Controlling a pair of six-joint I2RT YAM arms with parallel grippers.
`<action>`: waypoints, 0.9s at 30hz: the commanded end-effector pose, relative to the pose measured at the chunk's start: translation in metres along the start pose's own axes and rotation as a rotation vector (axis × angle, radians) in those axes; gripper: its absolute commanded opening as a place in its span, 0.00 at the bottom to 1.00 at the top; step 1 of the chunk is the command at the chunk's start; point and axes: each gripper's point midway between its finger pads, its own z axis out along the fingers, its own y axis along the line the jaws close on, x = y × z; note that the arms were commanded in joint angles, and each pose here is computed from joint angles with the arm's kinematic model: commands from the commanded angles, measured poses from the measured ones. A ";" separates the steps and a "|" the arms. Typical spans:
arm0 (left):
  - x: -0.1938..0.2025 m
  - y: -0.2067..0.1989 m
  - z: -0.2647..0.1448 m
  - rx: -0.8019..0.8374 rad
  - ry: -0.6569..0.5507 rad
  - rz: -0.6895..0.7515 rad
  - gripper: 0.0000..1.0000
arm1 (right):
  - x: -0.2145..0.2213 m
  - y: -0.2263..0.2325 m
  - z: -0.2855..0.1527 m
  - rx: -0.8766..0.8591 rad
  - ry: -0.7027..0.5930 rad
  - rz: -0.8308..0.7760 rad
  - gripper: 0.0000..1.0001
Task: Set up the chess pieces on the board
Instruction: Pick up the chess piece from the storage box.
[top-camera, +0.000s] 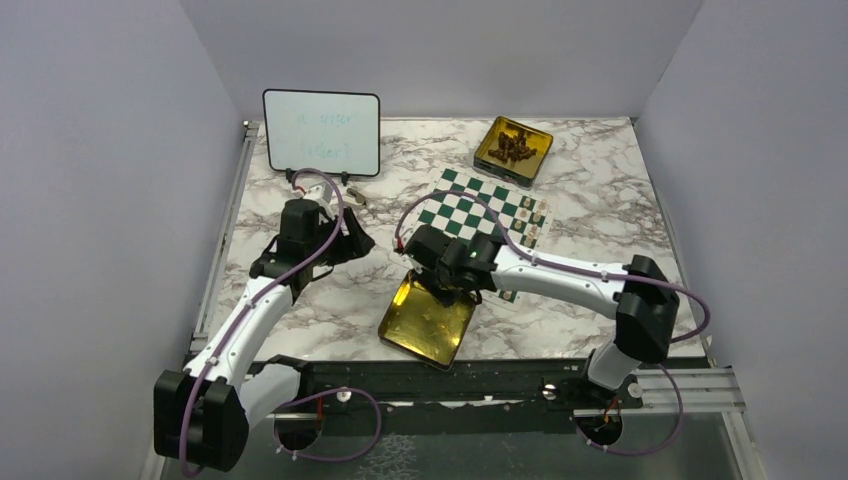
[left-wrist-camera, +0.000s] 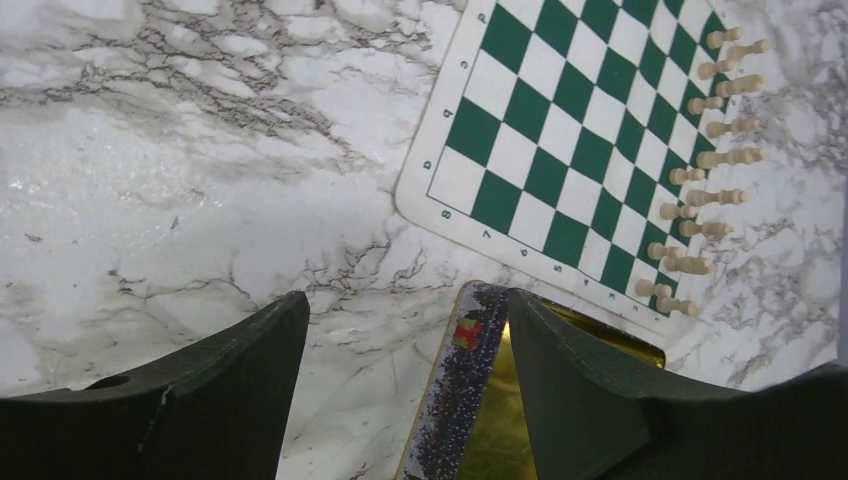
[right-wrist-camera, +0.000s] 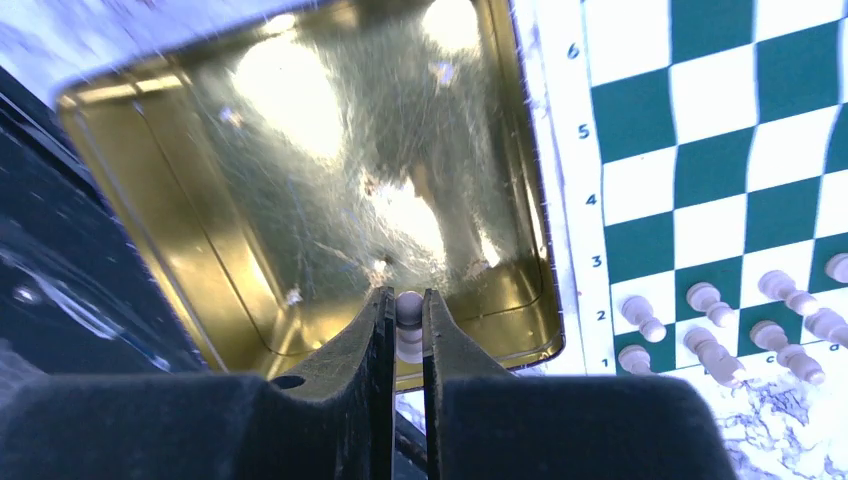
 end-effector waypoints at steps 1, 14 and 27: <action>-0.025 -0.035 -0.018 0.141 -0.056 0.044 0.74 | -0.033 -0.002 -0.020 0.027 -0.187 0.133 0.03; -0.003 -0.111 -0.050 0.586 0.024 0.020 0.63 | -0.109 -0.055 -0.104 0.003 -0.718 0.562 0.03; -0.016 -0.171 -0.080 0.719 -0.173 0.265 0.66 | -0.141 -0.067 -0.172 -0.154 -1.016 0.794 0.02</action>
